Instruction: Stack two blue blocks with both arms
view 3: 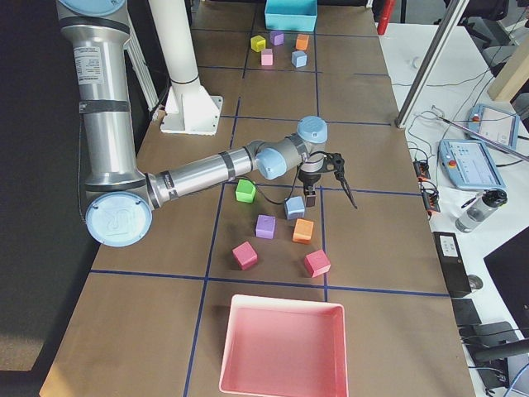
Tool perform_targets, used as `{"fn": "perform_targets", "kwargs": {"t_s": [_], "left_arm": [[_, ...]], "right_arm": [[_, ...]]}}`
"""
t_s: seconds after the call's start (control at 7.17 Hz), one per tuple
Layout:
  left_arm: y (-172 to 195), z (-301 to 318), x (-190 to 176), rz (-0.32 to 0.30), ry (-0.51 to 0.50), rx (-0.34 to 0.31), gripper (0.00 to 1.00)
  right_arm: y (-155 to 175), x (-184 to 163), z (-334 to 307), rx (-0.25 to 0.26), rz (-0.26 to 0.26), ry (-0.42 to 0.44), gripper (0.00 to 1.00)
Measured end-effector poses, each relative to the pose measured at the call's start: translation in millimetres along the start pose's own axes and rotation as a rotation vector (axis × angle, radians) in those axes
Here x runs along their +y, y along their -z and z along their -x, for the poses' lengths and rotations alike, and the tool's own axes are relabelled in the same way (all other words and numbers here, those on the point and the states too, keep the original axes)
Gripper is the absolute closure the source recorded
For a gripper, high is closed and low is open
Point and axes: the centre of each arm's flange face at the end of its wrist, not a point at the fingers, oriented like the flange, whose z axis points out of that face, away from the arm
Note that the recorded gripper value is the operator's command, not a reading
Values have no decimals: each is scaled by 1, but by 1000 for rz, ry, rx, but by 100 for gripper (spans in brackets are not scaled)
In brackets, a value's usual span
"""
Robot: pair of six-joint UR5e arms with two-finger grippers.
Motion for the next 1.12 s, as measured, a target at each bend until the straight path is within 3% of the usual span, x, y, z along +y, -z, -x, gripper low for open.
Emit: {"fn": "perform_targets", "kwargs": {"t_s": [0.56,1.12], "left_arm": [[2,-1,0,-4,-1,2,0],[3,-2,-2,-8,-3,4,0]], "right_arm": [[-57,15,27,28,24,38,0],[-83,21,36,48,57,57,0]]}}
